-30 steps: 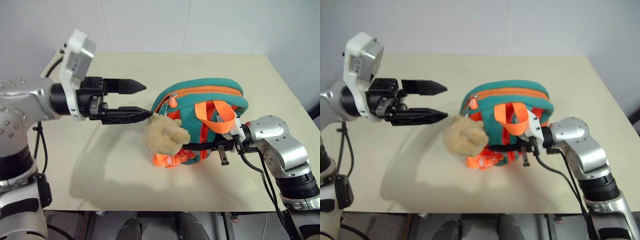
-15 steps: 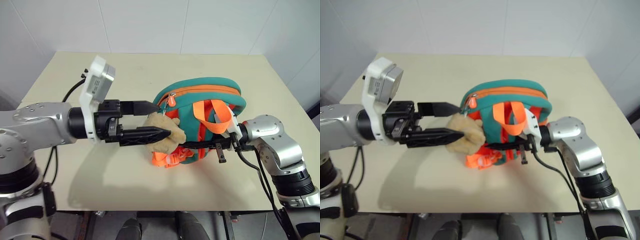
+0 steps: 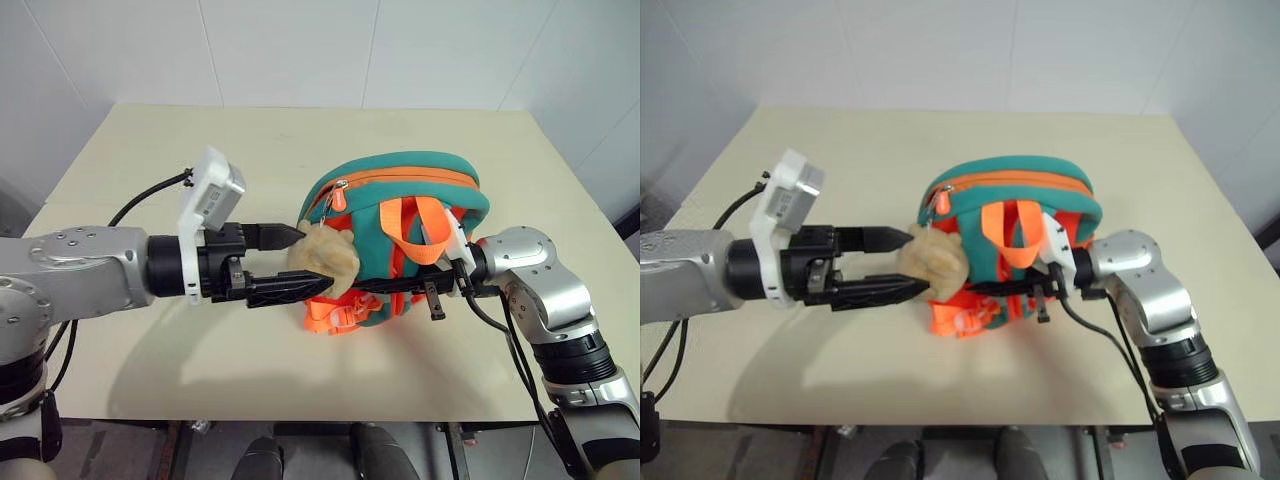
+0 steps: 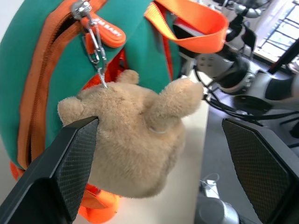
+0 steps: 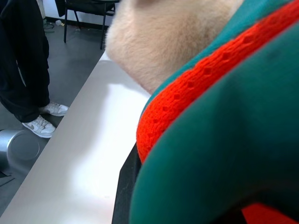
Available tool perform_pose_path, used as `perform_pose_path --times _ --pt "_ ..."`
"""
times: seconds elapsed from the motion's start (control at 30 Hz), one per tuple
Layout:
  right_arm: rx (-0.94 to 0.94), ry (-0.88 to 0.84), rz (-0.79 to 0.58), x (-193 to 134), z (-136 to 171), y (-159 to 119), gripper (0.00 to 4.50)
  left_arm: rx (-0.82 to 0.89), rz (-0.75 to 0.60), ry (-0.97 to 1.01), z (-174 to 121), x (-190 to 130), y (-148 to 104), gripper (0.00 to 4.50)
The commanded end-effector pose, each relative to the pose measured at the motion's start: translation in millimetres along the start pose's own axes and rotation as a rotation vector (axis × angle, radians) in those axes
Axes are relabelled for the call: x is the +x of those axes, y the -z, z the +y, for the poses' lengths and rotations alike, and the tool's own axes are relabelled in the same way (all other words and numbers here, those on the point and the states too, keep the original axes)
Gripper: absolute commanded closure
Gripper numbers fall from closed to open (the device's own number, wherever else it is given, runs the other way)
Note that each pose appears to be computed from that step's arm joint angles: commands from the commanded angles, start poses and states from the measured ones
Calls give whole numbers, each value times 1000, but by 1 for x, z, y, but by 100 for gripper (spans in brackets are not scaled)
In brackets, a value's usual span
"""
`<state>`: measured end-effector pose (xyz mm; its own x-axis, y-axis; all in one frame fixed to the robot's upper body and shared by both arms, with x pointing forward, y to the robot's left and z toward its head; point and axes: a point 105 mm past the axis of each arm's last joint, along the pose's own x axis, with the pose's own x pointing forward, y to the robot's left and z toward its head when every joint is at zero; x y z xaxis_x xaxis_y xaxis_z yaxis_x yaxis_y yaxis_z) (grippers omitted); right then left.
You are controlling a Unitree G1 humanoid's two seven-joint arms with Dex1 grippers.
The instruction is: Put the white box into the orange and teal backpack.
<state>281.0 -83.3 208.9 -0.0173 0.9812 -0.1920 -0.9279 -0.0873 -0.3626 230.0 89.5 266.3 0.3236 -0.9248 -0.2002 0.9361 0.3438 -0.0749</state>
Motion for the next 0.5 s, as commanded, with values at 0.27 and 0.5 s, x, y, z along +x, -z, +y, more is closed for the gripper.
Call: perform_pose_path --times 0.27,0.5 --pt "-45 -17 -12 4 -2 -8 403 102 43 -24 1 21 7 3" --pt "-46 -14 -12 3 -2 -8 403 79 82 -47 6 24 12 122"
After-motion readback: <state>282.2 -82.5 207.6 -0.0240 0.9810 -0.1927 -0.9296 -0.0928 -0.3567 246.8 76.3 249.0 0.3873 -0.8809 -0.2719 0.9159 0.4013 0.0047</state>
